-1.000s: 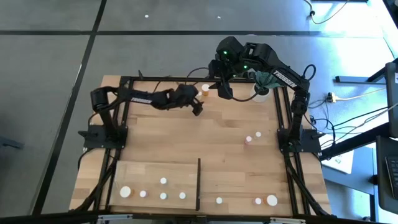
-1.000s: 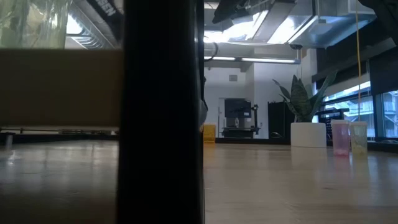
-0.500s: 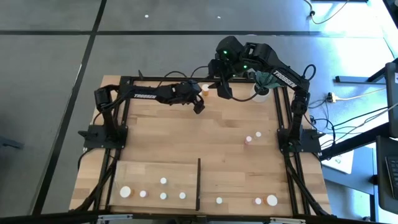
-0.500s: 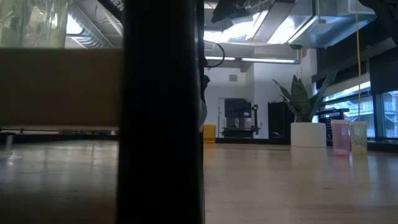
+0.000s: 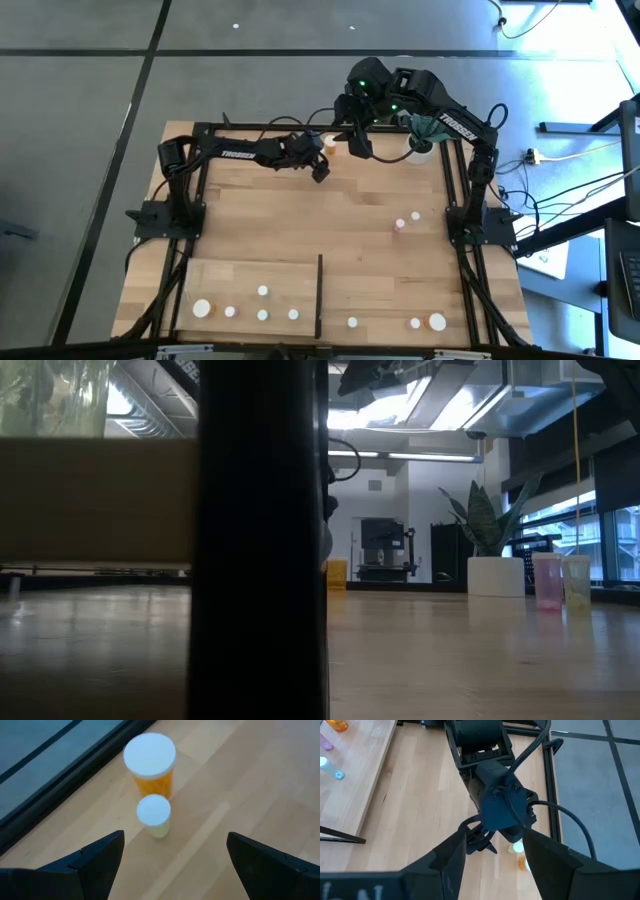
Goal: Pick and place medicine bottles onto shelf by color
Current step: Put the top yellow pill bottle on the shelf aligned with the other yellow pill bottle
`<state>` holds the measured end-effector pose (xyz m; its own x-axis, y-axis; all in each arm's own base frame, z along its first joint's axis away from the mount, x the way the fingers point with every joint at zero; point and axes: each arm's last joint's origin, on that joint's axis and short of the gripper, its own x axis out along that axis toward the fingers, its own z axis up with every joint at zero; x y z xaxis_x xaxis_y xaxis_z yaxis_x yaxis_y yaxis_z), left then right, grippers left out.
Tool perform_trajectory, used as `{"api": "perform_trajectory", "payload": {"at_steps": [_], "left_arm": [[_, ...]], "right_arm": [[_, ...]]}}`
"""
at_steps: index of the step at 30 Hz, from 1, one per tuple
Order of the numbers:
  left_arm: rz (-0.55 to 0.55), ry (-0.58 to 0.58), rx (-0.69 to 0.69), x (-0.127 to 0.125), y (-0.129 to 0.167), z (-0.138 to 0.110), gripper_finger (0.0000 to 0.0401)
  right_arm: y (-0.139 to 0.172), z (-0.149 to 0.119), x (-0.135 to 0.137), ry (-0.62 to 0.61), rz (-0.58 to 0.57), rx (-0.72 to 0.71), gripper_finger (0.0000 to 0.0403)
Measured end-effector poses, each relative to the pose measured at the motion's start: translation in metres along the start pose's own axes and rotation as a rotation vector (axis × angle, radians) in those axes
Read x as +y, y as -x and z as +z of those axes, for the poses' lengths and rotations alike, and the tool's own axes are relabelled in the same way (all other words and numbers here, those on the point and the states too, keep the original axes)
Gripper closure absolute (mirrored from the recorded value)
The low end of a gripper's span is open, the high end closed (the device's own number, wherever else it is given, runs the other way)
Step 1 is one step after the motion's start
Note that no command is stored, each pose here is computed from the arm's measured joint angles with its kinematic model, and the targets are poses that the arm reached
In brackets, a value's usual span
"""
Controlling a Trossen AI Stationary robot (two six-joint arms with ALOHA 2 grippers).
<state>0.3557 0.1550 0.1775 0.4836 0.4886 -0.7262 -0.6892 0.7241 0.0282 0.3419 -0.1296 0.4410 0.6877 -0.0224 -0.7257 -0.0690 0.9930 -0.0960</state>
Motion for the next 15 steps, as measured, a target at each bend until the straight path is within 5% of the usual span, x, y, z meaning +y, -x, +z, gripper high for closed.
{"api": "perform_trajectory", "payload": {"at_steps": [15], "left_arm": [[0.01,0.006,0.0,0.001,-0.025,-0.008,0.0055]], "right_arm": [[0.0,0.001,0.0,0.002,-0.003,-0.007,0.0205]]}}
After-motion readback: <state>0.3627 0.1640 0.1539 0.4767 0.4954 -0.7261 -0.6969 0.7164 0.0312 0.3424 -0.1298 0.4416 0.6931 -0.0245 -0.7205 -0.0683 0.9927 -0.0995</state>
